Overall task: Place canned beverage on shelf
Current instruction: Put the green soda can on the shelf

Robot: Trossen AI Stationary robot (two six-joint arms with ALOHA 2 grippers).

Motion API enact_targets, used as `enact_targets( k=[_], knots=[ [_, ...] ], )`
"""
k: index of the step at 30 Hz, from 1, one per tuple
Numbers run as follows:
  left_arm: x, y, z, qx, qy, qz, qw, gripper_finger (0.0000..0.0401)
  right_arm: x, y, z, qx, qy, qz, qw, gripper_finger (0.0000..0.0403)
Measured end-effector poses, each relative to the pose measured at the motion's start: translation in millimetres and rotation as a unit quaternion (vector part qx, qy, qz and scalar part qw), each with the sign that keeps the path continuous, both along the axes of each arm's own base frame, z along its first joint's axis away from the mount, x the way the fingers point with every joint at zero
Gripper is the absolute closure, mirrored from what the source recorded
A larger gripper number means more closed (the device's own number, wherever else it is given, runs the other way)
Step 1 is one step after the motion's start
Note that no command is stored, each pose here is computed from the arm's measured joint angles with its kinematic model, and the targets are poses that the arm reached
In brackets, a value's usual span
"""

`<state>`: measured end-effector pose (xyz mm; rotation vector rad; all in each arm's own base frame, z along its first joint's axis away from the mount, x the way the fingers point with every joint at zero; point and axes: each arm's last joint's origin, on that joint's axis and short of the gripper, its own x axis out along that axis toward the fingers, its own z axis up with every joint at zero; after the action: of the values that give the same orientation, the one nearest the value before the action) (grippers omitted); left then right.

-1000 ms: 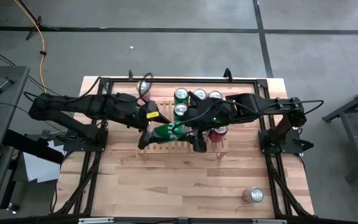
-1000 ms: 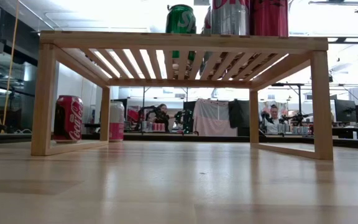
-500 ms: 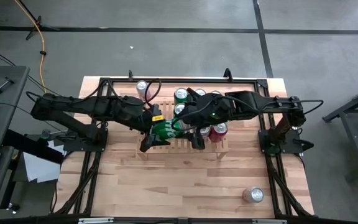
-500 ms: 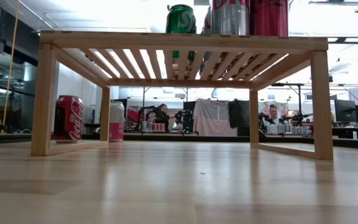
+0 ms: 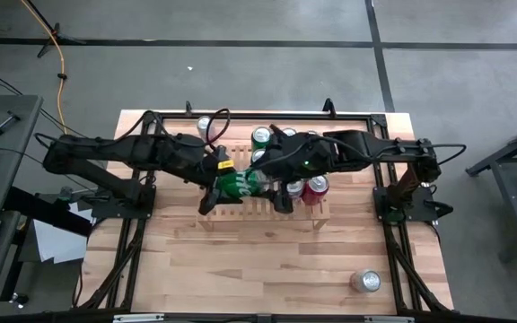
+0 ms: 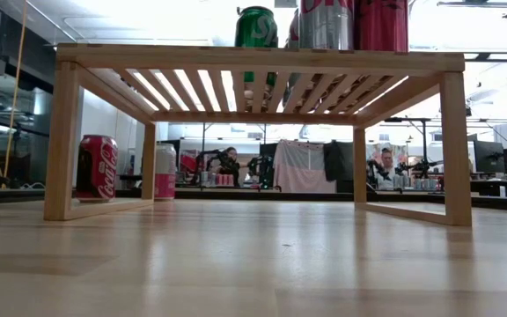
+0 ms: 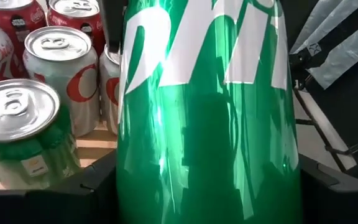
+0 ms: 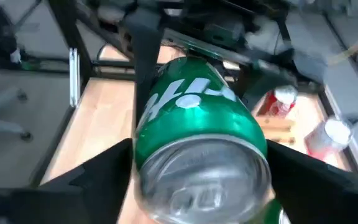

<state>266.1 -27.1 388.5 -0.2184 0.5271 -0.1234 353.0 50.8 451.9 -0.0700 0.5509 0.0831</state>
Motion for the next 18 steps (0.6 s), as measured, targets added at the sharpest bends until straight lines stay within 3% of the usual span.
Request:
enact_targets(
  k=[4,12,18],
  knots=[
    [-13.8,5.1,-1.8,0.017,0.032,0.027,0.999,0.0122,-11.2,-4.6,10.4,0.034,-0.01,-0.025,0.999,0.0019],
    [-49.9,8.1,19.2,0.073,-0.006,0.126,0.989,0.0122,-38.7,-15.3,16.5,0.06,0.032,-0.075,0.995,0.0045],
    [-61.4,-1.7,21.4,0.077,-0.134,0.194,0.969,0.0122,-40.5,-17.0,14.0,0.05,0.04,-0.121,0.991,0.0044]
  ],
)
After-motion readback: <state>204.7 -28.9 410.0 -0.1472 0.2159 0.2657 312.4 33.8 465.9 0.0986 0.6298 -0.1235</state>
